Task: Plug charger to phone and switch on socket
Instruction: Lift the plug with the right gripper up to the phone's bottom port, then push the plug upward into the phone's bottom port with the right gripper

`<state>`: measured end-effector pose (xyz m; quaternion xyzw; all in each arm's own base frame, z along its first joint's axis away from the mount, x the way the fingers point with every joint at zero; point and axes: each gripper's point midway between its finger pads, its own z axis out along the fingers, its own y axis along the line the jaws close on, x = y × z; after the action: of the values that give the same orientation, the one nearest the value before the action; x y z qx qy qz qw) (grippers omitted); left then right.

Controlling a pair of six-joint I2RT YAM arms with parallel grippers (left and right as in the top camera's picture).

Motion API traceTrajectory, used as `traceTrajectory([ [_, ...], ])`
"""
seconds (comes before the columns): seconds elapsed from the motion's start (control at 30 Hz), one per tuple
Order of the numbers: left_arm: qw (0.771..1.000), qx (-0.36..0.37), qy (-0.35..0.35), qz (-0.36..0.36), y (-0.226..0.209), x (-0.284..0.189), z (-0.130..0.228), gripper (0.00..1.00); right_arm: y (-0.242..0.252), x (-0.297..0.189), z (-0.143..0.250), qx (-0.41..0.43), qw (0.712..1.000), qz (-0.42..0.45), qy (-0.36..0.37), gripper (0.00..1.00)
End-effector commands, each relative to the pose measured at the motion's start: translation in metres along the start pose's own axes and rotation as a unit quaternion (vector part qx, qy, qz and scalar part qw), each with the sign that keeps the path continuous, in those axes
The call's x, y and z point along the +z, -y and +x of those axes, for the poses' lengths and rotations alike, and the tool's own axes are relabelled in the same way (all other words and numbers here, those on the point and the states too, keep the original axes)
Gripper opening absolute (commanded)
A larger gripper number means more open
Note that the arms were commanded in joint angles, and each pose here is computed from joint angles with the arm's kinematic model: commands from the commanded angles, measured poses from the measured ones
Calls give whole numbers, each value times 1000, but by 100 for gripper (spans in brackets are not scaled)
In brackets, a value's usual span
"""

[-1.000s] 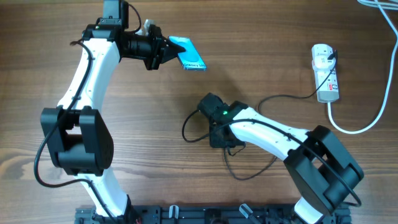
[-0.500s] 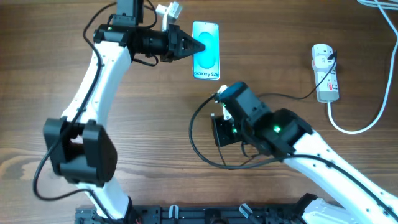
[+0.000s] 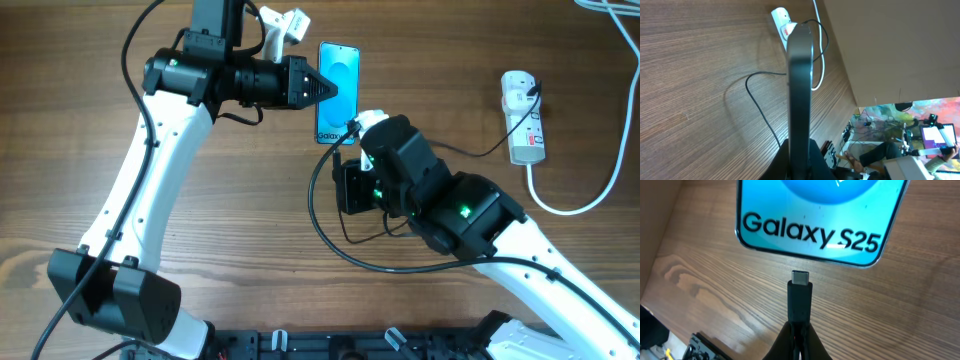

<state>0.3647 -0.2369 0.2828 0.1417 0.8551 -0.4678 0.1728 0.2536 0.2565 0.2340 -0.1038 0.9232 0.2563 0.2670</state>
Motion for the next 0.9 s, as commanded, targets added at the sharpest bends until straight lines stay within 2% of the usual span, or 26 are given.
traceTrajectory([
  [0.0,999,27,0,46,26,-8,3,4,-5,-13,-16,7,999,-2,31,5],
  [0.2,996,30,-6,78,38,-10,5,4,-5,-13,-15,8,1000,-3,30,4],
  [0.57,997,43,24,64,27,-19,-11,4,-9,-13,-13,19,999,-13,23,4],
  [0.87,996,37,16,77,31,-19,-7,4,-12,-18,-23,19,999,-16,41,4],
])
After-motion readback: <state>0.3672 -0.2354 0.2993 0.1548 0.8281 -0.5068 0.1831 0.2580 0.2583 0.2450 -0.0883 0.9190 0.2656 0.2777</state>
